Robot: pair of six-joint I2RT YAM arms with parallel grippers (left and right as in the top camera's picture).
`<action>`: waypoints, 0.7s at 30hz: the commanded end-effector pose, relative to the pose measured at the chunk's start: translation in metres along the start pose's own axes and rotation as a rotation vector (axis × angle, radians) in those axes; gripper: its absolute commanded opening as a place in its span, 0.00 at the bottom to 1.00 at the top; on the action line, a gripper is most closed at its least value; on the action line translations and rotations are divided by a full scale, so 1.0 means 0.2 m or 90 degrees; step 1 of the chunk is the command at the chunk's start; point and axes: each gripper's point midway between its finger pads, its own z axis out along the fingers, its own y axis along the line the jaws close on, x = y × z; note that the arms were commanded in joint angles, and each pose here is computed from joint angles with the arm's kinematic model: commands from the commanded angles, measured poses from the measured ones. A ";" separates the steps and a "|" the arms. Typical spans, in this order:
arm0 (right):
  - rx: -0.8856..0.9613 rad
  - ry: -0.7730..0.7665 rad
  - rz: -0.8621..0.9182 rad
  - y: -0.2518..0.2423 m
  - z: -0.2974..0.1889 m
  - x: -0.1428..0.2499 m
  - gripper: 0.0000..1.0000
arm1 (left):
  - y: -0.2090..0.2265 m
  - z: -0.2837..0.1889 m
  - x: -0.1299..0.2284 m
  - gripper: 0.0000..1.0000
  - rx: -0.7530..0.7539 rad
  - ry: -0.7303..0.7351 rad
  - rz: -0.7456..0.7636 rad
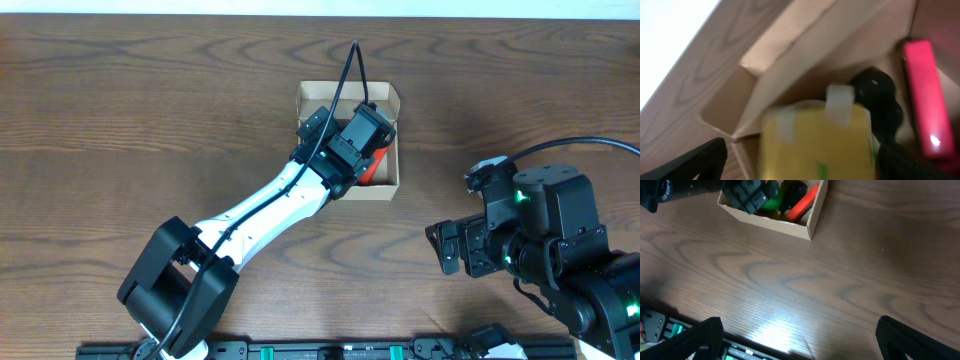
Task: Pack container
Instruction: 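Insert the yellow sticky-note pad into the box and release it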
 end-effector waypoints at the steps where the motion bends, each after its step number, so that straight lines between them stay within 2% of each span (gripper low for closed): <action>1: -0.002 -0.002 -0.003 0.00 -0.01 0.00 0.99 | -0.02 -0.04 -0.05 0.95 0.025 -0.017 0.000; 10: -0.002 -0.002 -0.003 0.00 -0.01 0.00 0.99 | 0.01 -0.07 -0.09 0.95 0.020 -0.030 -0.008; 17: -0.002 -0.002 -0.003 0.00 -0.01 0.00 0.99 | 0.17 -0.33 -0.29 0.95 0.013 -0.094 -0.082; 21: -0.002 -0.002 -0.003 0.00 -0.01 0.00 0.99 | 0.21 -0.46 -0.30 0.97 0.055 -0.094 -0.113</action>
